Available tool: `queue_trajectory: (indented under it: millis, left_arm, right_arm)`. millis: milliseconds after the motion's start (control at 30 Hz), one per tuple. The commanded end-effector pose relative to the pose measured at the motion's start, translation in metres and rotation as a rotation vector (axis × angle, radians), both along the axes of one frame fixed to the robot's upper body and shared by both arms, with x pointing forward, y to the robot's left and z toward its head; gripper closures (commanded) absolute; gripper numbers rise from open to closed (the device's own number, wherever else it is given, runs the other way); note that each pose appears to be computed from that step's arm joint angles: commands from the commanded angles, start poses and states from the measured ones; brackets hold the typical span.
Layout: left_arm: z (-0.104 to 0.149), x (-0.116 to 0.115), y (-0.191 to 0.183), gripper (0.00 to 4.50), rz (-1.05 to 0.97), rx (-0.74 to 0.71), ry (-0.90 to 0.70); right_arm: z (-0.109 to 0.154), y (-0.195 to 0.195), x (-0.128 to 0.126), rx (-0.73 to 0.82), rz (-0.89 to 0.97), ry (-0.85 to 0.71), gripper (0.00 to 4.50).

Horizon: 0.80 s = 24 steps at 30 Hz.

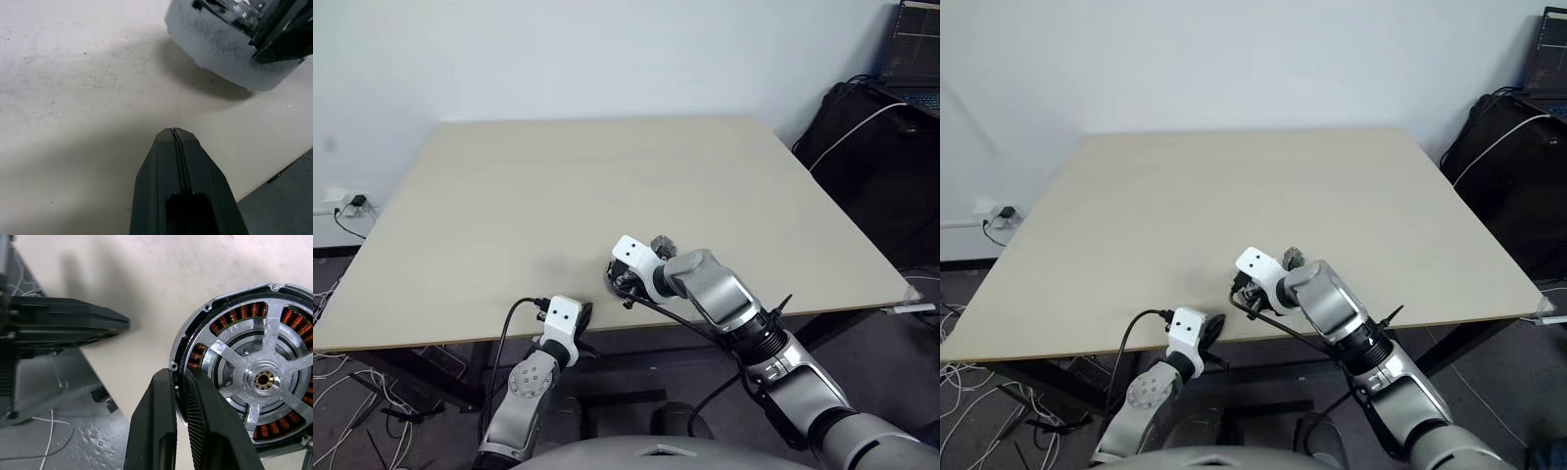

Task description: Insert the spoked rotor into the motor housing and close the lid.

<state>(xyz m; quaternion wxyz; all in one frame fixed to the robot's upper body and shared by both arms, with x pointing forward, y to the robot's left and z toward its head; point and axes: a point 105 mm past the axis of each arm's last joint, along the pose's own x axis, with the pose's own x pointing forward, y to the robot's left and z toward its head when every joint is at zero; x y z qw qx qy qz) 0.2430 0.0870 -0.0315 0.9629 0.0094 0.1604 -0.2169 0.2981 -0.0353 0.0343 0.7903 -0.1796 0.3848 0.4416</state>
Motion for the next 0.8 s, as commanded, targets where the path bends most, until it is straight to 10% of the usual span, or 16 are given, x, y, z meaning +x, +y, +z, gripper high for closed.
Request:
queue_trajectory:
  millis: [33, 267, 500, 800]
  left_arm:
    - [0.009, 0.005, -0.002, 4.50, -0.007, -0.010, -0.043]
    - [0.009, 0.004, 0.000, 4.50, 0.008, -0.013, -0.044]
    - [0.010, 0.002, 0.001, 4.50, 0.018, -0.016, -0.042]
    - [0.013, 0.002, -0.001, 4.50, 0.006, -0.015, -0.044]
  right_arm:
    - [0.016, 0.004, 0.012, 0.032, -0.015, -0.062, 4.47]
    - [0.008, 0.012, 0.008, 0.033, 0.033, -0.041, 4.47]
    - [0.018, 0.033, 0.005, 0.107, 0.071, -0.065, 2.28]
    - [0.080, 0.062, 0.002, 0.408, 0.060, -0.170, 2.66]
